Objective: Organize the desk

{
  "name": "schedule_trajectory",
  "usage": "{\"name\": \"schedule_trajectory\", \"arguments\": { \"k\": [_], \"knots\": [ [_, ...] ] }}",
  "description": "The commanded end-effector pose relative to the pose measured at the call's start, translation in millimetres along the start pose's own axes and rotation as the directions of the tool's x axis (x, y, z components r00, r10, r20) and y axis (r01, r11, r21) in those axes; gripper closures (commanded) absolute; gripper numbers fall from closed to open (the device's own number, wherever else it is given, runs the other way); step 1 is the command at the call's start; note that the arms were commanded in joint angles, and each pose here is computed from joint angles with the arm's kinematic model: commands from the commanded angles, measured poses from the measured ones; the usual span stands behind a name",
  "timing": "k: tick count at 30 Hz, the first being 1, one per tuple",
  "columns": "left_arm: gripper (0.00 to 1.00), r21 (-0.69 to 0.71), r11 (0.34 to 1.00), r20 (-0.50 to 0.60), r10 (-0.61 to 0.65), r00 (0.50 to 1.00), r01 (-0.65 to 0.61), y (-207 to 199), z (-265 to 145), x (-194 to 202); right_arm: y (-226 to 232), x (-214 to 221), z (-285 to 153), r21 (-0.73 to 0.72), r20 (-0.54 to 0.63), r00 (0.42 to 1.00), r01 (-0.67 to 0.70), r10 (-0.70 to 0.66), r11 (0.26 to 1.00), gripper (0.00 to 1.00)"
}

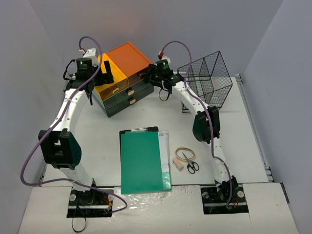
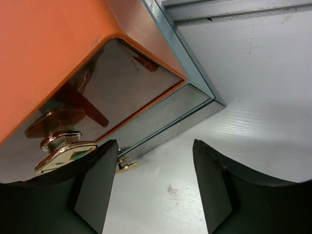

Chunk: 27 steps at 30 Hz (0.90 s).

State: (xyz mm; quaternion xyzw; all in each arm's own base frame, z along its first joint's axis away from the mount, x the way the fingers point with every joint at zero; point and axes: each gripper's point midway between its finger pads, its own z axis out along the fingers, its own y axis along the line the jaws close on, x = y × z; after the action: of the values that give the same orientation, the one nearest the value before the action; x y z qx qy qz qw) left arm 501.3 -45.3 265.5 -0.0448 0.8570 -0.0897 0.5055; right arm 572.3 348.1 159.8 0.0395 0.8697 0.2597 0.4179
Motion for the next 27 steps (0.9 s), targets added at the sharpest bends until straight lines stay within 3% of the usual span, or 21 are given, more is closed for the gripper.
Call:
{"name": "schedule_trajectory", "arguments": {
  "k": [1,3,10,16,23,27],
  "knots": [
    [0.03,-0.136,0.991,-0.196,-0.039,0.98,0.012,34,-8,54,45,-52,-52,-0.119,0.141,0.989,-0.039,0.056,0.992,0.42],
    [0.03,-0.137,0.991,-0.191,-0.04,0.981,0.014,34,-8,52,41,-38,-62,-0.109,0.099,0.993,-0.057,0.068,0.992,0.42],
    [0.03,-0.137,0.99,-0.194,-0.048,0.98,0.022,34,-5,54,89,-3,-104,-0.303,-0.04,0.984,-0.177,0.173,0.936,0.43],
    [0.03,-0.131,0.991,-0.193,-0.063,0.979,0.037,32,-3,53,135,-8,-127,-0.522,-0.106,0.933,-0.347,0.344,0.779,0.43],
    [0.03,-0.127,0.991,-0.188,-0.069,0.98,0.045,31,-3,50,170,19,-116,-0.619,-0.299,0.819,-0.557,0.49,0.553,0.44],
    [0.03,-0.124,0.991,-0.187,-0.066,0.98,0.043,30,-4,49,189,27,-109,-0.638,-0.34,0.797,-0.585,0.5,0.5,0.44]
  ]
}}
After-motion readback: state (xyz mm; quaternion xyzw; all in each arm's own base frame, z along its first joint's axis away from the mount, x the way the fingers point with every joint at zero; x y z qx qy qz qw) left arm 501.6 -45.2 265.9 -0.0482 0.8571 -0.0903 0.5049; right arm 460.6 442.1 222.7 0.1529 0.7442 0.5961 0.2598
